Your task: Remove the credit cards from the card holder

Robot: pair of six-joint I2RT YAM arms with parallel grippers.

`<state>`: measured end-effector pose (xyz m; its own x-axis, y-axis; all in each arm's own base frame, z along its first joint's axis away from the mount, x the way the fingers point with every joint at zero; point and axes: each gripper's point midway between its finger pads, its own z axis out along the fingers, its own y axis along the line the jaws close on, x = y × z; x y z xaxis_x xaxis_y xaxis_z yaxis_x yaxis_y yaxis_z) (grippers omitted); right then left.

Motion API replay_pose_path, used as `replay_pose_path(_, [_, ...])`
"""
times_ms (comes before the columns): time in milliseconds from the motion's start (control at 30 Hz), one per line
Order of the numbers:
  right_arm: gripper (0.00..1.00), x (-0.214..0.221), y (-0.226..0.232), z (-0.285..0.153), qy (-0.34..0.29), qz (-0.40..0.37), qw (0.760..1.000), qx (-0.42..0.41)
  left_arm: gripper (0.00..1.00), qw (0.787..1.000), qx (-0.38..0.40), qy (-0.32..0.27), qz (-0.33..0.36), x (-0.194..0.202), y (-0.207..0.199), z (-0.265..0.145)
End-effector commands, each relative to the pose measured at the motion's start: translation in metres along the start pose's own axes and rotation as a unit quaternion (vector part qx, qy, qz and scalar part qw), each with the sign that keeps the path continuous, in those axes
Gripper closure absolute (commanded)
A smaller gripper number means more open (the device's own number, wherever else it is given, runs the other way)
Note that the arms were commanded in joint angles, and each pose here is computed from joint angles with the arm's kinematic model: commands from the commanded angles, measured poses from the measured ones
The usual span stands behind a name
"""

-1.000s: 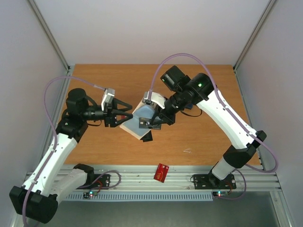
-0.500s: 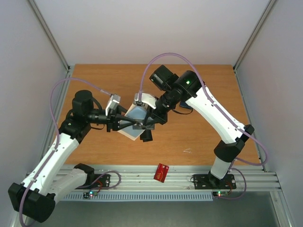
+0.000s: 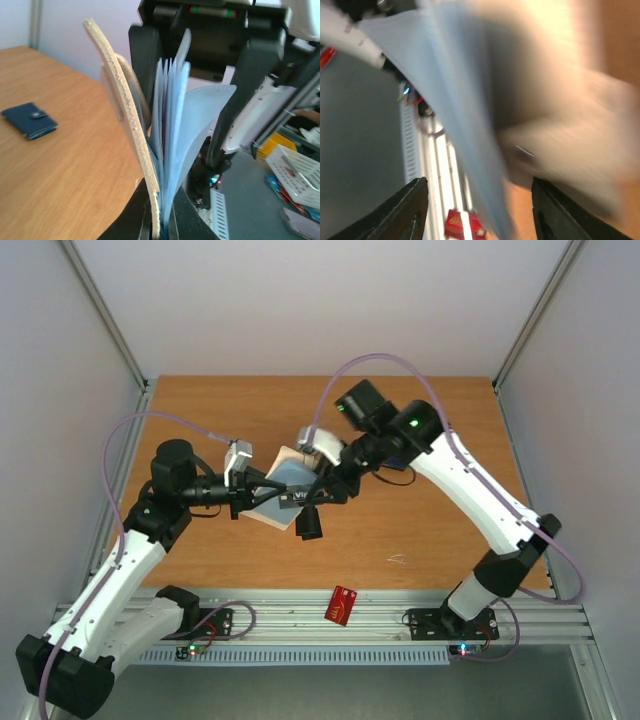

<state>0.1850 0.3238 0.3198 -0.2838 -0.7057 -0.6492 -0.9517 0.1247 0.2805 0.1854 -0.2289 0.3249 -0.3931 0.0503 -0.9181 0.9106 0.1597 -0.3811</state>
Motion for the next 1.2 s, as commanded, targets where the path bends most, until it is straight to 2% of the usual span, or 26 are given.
replay_pose_path(0, [0.39,-0.029,-0.043,-0.051,-0.168,0.070,0.982,0.045,1.00,0.994,-0.080,-0.066,0.025,-0.018,0.024,-0.010])
replay_pose_path(67, [0.35,-0.030,-0.044,-0.057,-0.208,0.077,0.974,0.048,1.00,0.993,-0.077,-0.089,0.027,-0.024,0.021,-0.012])
replay_pose_path(133, [0.36,-0.024,-0.051,-0.052,-0.224,0.093,0.968,0.059,1.00,0.993,-0.062,-0.097,0.036,-0.027,0.015,-0.013])
replay_pose_path(233, [0.43,-0.019,-0.050,-0.045,-0.229,0.109,0.966,0.045,1.00,0.992,-0.073,-0.102,0.033,-0.026,0.018,-0.015])
replay_pose_path(400, [0.49,-0.013,-0.044,-0.033,-0.257,0.150,0.955,-0.007,1.00,0.988,-0.087,-0.119,0.035,-0.028,0.019,-0.019])
replay_pose_path(533, [0.62,-0.009,-0.037,-0.023,-0.266,0.161,0.949,-0.041,1.00,0.988,-0.085,-0.120,0.034,-0.027,0.018,-0.020])
replay_pose_path(667, [0.65,-0.013,-0.026,-0.014,-0.259,0.153,0.950,-0.086,1.00,0.989,-0.083,-0.120,0.032,-0.027,0.019,-0.020])
replay_pose_path(767, [0.75,-0.012,-0.018,-0.008,-0.248,0.148,0.951,-0.110,1.00,0.989,-0.083,-0.120,0.032,-0.028,0.019,-0.020])
replay_pose_path(867, [0.98,-0.011,-0.014,-0.008,-0.246,0.144,0.951,-0.121,1.00,0.989,-0.081,-0.119,0.029,-0.027,0.018,-0.019])
replay_pose_path(1167, [0.99,0.007,-0.013,-0.014,-0.214,0.137,0.963,-0.086,0.98,0.989,-0.080,-0.118,0.029,-0.024,0.019,-0.020])
